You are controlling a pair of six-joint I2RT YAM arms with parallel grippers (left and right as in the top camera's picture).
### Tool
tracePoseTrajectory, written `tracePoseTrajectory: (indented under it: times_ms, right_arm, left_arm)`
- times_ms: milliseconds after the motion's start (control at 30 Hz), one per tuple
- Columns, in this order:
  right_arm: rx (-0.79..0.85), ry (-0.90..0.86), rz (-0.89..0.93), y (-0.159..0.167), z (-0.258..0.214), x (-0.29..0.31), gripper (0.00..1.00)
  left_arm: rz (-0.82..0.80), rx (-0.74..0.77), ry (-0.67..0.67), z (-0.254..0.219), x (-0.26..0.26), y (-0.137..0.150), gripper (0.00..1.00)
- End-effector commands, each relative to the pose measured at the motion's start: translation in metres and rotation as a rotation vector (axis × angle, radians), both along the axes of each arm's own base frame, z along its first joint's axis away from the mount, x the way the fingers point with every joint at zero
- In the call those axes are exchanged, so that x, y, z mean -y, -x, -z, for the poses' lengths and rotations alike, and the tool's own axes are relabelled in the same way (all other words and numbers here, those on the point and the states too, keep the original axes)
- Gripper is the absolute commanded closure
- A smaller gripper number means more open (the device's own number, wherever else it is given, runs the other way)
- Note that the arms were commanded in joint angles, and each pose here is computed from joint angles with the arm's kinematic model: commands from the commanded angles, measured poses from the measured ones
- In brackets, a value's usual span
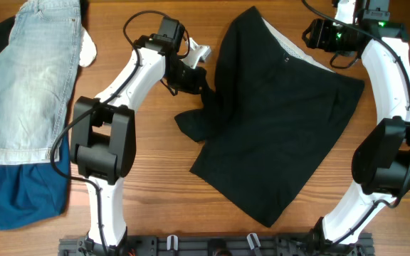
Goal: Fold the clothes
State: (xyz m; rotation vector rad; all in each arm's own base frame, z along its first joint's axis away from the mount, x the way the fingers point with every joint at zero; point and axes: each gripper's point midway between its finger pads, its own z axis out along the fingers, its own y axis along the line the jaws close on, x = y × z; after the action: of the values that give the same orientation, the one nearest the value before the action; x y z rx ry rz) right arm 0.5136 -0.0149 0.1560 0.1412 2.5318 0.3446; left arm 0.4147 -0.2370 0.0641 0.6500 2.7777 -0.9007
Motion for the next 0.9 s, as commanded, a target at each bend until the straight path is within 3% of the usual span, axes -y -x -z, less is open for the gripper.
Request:
tracePoseTrajectory:
  times_ms: [0, 100, 233, 333, 400, 533, 567, 600, 633, 700, 867]
  right_arm:
    - [0.011, -0.009, -0.006, -0.002, -0.005, -0.004, 0.27]
    - [0.013, -0.007, -0.007, -0.002, -0.005, -0.004, 0.27]
    - [0.02, -0.008, -0.007, -0.003, -0.006, -0.005, 0.27]
    - [0.027, -0.008, -0.006, -0.005, -0.007, -0.005, 0.28]
    - [0.036, -0.006, -0.007, -0.007, -0.008, -0.005, 0.28]
    - [0.039, -0.006, -0.007, -0.007, -0.009, -0.005, 0.28]
    - [0.046, -0.005, -0.007, -0.009, -0.01, -0.004, 0.28]
    - [0.053, -0.005, -0.007, -0.01, -0.011, -0.004, 0.28]
    - [0.053, -0.004, -0.007, -0.01, -0.011, -0.004, 0.29]
    - [0.049, -0.005, -0.007, -0.009, -0.01, -0.004, 0.27]
    - [0.045, -0.005, -0.007, -0.009, -0.01, -0.004, 0.27]
  left_arm:
    - [-0.023, -0.063, 0.004, 0.01, 0.001, 0.007, 0.96]
    - [-0.249, -0.02, -0.106, -0.007, -0.05, -0.027, 0.96]
    - [-0.722, 0.148, -0.102, -0.093, -0.153, -0.088, 0.96]
    - [-0.868, 0.106, -0.087, -0.097, -0.172, -0.09, 0.96]
    - [-0.994, 0.111, -0.201, -0.09, -0.188, -0.088, 0.96]
    - [-1.07, 0.12, -0.439, -0.077, -0.221, -0.068, 0.96]
    - [-1.098, 0.139, -0.476, -0.078, -0.234, -0.069, 0.89]
    - [-1.123, 0.159, -0.48, -0.081, -0.244, -0.073, 0.48]
    - [-1.138, 0.179, -0.471, -0.083, -0.254, -0.078, 0.0]
    - [-1.07, 0.118, -0.428, -0.078, -0.249, -0.071, 0.0]
    - [-0.827, -0.239, -0.499, -0.043, -0.188, 0.019, 0.01]
